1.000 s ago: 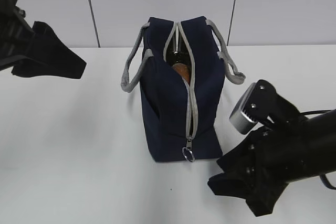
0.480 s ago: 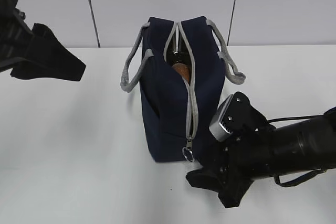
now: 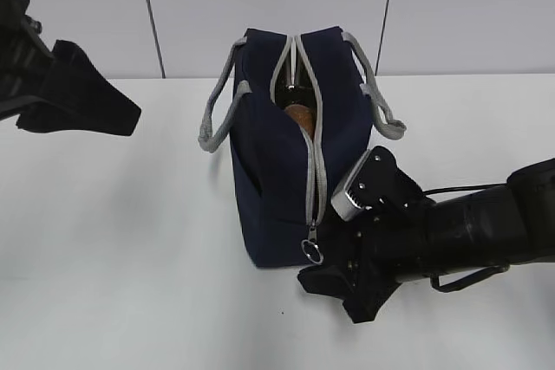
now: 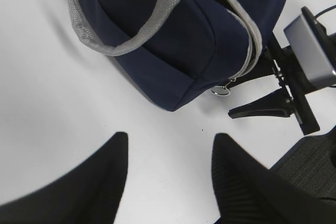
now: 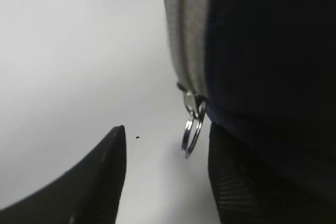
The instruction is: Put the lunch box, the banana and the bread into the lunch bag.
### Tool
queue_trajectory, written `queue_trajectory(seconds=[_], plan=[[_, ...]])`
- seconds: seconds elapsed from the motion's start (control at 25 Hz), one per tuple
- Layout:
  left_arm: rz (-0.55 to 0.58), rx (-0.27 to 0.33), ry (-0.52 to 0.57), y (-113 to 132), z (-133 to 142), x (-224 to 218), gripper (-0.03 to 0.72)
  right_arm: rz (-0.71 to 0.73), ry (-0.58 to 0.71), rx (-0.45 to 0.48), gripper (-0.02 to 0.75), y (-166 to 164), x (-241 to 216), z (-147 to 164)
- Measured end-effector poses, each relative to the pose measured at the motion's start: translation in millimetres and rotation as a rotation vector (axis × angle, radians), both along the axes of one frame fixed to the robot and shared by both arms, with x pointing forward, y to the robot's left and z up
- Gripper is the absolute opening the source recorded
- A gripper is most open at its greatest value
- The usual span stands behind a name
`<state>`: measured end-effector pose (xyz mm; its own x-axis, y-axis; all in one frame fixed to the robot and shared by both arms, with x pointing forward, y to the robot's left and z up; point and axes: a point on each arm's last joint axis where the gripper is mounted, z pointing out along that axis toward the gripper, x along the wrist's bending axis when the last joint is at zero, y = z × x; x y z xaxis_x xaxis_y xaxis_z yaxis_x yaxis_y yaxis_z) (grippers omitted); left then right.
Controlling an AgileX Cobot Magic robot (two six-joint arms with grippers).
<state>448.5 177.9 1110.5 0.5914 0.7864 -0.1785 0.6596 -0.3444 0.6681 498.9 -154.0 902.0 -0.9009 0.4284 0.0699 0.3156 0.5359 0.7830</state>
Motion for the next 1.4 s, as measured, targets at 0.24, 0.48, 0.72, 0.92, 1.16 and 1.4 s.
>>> queue_trajectory(seconds=[0.24, 0.48, 0.72, 0.92, 1.16, 1.4], plan=[[-0.001, 0.001, 0.002, 0.0, -0.1, -0.1, 0.370, 0.000, 0.004, 0.006, 0.204, 1.5, 3.2, -2.0], [-0.001, 0.001, 0.002, 0.0, -0.1, -0.1, 0.361, -0.012, 0.019, 0.012, 0.032, 1.5, 3.2, -2.0], [-0.001, 0.001, 0.002, 0.0, -0.1, -0.1, 0.361, -0.078, 0.075, 0.008, -0.016, -0.6, 3.9, -2.0], [-0.001, 0.001, 0.002, 0.0, -0.1, -0.2, 0.360, -0.092, 0.091, -0.007, -0.016, -2.9, 0.4, 9.3], [-0.001, 0.001, 0.002, 0.1, -0.1, -0.2, 0.360, -0.080, 0.134, -0.041, -0.016, -6.2, -9.2, 25.1], [0.000, 0.001, -0.001, 0.1, 0.0, 0.1, 0.349, -0.084, 0.133, -0.057, -0.016, -10.1, -17.7, 45.2]])
